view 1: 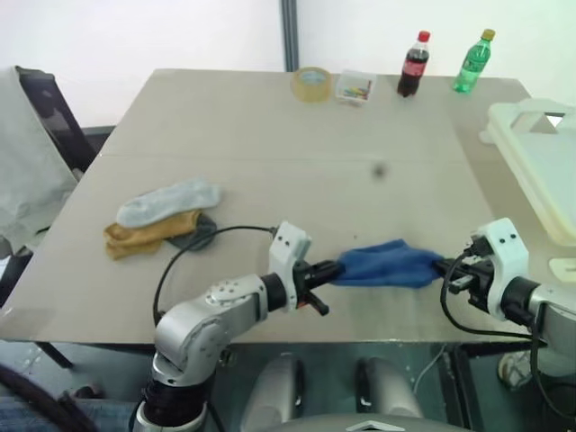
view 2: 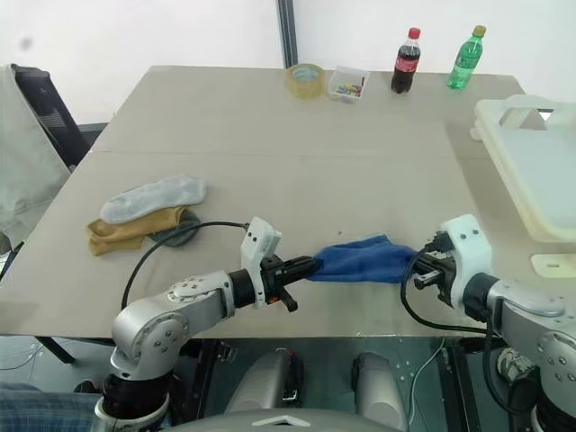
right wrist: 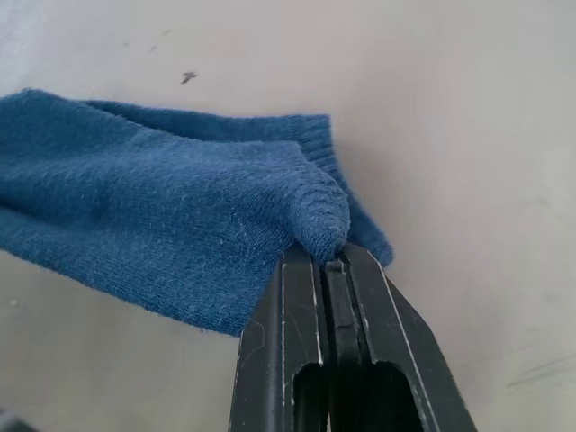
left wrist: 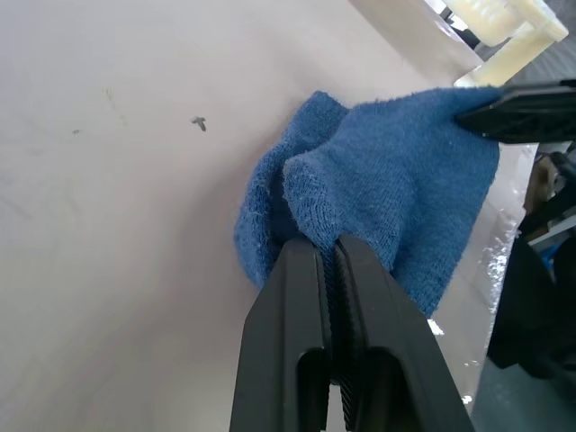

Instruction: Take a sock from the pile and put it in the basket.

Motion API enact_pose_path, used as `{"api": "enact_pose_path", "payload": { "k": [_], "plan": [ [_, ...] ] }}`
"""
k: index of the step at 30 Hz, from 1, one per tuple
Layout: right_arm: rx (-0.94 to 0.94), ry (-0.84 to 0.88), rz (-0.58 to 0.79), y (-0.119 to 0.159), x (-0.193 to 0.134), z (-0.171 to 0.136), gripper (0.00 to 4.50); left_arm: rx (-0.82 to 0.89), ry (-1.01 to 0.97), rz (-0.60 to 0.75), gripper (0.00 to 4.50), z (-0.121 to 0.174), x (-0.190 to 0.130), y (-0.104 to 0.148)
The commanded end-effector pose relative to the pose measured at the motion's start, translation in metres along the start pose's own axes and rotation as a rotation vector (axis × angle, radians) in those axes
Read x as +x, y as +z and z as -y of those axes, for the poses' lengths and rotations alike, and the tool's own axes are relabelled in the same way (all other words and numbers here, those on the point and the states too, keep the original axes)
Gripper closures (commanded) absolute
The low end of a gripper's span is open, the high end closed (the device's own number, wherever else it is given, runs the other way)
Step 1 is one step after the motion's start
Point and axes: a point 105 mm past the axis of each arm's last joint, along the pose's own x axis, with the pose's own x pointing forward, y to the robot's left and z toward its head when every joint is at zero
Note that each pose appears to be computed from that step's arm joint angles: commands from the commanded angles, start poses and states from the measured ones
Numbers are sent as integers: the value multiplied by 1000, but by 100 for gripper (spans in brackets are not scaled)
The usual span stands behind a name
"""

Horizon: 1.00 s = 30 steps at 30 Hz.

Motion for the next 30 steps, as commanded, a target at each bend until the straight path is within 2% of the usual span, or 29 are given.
{"api": "enact_pose_path", "payload": {
  "k": [1,5,9,12,21,27,30],
  "plan": [
    [-3,-35,19,0,6,4,450,13,27,-17,448,-9,10,-3],
    [18,-31,6,-9,20,4,450,69,93,-46,448,-25,17,-6],
    [54,-6,-9,-23,39,0,450,113,171,-38,448,-42,20,-3],
    [61,11,10,-22,51,-4,450,128,212,-15,448,-52,19,4],
    [43,53,106,2,82,-18,450,163,312,45,448,-80,12,29],
    [-20,87,167,33,76,-19,450,203,291,95,448,-70,-2,43],
    [-52,79,194,47,70,-15,450,179,307,169,448,-66,-7,49]
  ]
}}
